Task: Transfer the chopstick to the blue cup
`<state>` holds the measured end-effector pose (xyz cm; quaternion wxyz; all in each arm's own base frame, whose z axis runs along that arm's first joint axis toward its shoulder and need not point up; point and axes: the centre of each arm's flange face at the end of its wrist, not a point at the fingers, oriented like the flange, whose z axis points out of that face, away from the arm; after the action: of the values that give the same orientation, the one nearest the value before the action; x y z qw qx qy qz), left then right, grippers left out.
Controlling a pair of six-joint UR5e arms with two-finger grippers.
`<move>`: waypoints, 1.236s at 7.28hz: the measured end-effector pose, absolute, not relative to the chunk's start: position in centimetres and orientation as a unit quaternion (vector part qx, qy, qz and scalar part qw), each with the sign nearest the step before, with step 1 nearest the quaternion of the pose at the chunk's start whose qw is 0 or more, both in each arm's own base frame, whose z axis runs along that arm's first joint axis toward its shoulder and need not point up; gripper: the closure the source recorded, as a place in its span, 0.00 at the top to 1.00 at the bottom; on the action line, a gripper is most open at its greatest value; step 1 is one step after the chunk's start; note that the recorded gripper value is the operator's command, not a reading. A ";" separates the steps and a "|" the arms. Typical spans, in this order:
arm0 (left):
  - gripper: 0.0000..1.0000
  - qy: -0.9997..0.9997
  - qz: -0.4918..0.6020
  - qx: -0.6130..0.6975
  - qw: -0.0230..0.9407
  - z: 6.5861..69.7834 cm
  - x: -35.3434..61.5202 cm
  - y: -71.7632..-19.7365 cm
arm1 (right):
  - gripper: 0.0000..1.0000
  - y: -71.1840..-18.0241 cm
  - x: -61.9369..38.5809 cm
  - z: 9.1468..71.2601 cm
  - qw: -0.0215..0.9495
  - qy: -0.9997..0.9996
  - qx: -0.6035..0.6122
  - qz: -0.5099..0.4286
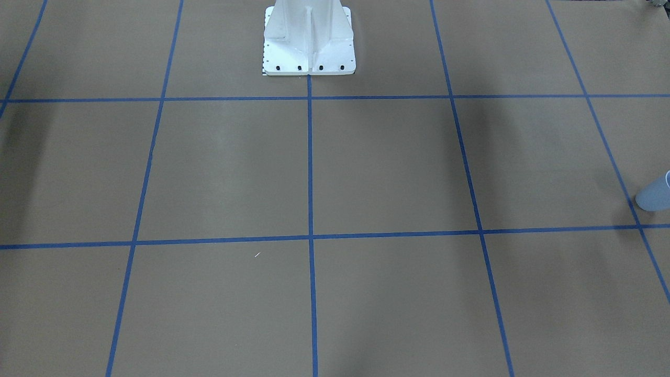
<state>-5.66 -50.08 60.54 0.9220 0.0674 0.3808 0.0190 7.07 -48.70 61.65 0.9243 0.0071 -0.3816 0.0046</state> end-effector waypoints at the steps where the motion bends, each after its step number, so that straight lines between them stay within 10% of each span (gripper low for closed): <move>1: 1.00 0.369 0.031 0.067 0.926 60.8 -4.6 -50.9 | 1.00 -48.8 7.0 61.6 0.924 -0.382 0.006 0.009; 9: 0.98 0.348 0.019 0.054 0.936 67.2 3.7 -53.9 | 1.00 -49.1 7.0 60.9 0.923 -0.384 0.013 0.004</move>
<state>3.67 -53.88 67.16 0.9357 0.0537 0.3483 0.0190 7.01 -49.10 60.88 0.9233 0.0130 -0.3839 0.0044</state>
